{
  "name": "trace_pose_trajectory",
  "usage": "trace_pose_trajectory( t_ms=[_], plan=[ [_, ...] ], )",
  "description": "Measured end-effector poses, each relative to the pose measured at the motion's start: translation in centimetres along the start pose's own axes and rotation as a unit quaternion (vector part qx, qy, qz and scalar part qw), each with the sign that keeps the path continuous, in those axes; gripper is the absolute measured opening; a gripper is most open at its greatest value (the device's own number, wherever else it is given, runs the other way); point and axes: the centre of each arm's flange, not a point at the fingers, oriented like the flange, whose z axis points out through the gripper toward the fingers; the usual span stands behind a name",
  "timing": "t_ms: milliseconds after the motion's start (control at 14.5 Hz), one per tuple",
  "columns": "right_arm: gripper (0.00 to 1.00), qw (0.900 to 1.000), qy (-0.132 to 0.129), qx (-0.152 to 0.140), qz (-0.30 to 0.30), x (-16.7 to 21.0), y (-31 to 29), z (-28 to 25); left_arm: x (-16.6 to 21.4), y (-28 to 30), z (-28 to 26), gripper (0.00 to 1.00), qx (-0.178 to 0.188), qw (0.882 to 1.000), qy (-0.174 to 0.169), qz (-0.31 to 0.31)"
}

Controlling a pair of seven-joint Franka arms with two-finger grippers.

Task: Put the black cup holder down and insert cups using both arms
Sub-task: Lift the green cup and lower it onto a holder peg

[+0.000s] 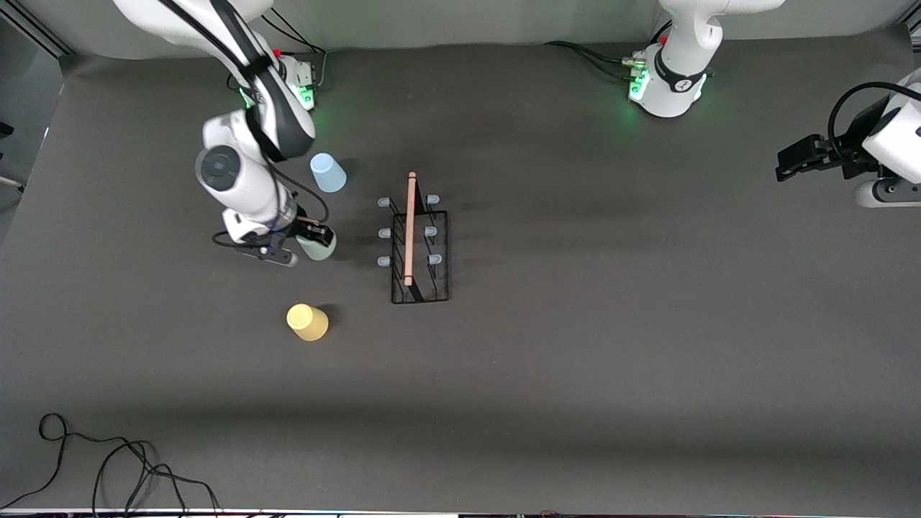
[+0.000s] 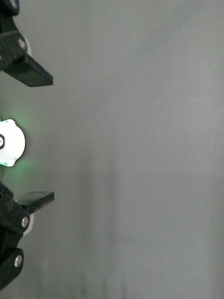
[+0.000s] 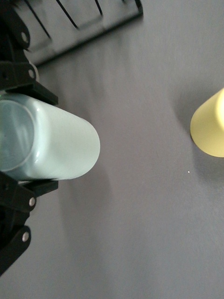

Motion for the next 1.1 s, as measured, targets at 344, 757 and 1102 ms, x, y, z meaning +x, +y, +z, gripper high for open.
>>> trace_pose_trajectory(
  t_ms=[344,757,1102],
  plan=[
    [0.7,1.0,-0.01,0.016,0.025,-2.4,-2.8,-10.9,0.0,0.0,0.0,1.0,0.0,1.0,0.0,0.0],
    [0.7,0.998,0.0,0.008,0.055,-9.6,-12.2,-8.1,0.0,0.0,0.0,1.0,0.0,1.0,0.0,0.0],
    [0.7,0.998,0.008,0.009,0.056,-10.3,-13.2,-4.9,0.0,0.0,0.0,1.0,0.0,1.0,0.001,0.0]
  ],
)
